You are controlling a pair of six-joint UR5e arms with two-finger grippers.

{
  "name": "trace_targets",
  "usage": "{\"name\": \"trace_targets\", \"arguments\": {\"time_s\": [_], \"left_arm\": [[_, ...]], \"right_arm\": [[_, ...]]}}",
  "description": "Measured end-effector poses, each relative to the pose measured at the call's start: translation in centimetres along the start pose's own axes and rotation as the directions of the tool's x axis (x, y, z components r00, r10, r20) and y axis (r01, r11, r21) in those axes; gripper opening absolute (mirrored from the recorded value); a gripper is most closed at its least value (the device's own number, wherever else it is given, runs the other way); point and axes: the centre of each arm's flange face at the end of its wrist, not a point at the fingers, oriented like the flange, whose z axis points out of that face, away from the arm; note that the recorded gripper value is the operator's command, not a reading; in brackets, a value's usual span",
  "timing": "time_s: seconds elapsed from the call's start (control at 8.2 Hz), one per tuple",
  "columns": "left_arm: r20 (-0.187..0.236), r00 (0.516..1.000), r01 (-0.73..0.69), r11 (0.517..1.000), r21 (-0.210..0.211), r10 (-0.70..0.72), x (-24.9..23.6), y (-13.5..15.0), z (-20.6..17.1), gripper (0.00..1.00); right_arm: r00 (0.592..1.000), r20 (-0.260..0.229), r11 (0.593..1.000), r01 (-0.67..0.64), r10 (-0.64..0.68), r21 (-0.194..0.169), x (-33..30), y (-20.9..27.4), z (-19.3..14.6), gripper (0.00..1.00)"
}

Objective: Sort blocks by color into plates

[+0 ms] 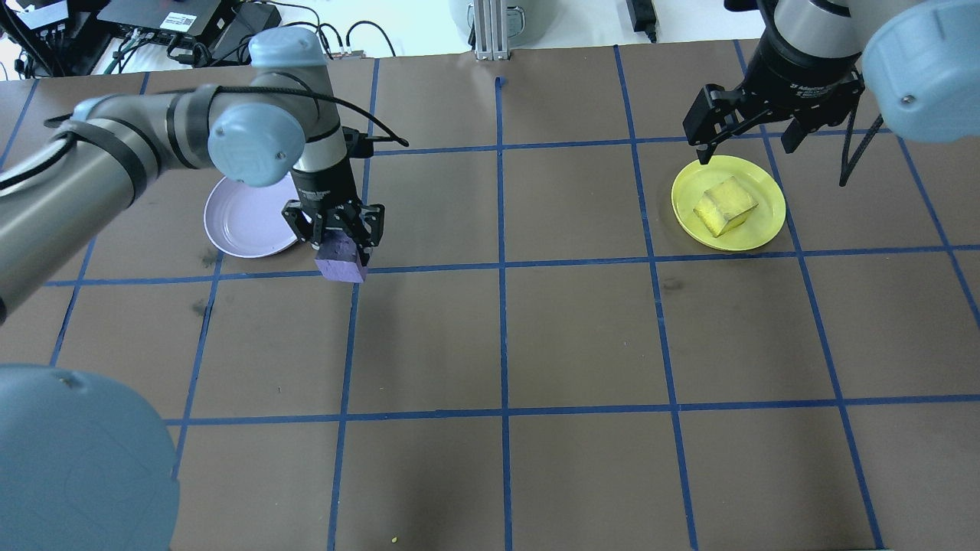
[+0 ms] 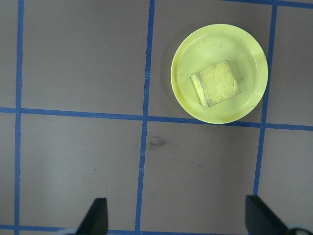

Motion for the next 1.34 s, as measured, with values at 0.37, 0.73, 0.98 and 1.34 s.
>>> {"name": "trace_targets", "arguments": {"time_s": [0.37, 0.73, 0.98, 1.34], "left_arm": [[-0.033, 0.997, 0.078, 0.995, 0.061, -0.076, -9.0, -4.0, 0.3, 0.24], [-0.036, 0.996, 0.086, 0.992, 0.087, -0.083, -10.7, -6.1, 2.4, 0.25], [-0.032, 0.996, 0.089, 0.991, 0.096, -0.086, -11.0, -6.5, 3.0, 0.26], [-0.028, 0.995, 0.1, 0.986, 0.132, -0.097, -11.8, -6.8, 3.1, 0.34]], "right_arm": [[1.0, -0.004, 1.0, -0.004, 0.004, -0.002, 0.3, 0.0, 0.2, 1.0], [1.0, -0.002, 1.0, -0.006, 0.006, -0.008, 0.3, -0.3, 0.6, 1.0], [1.0, -0.002, 1.0, -0.007, 0.007, -0.009, 0.3, -0.4, 0.7, 1.0], [1.0, -0.002, 1.0, -0.007, 0.007, -0.008, 0.4, -0.5, 0.8, 1.0]]}}
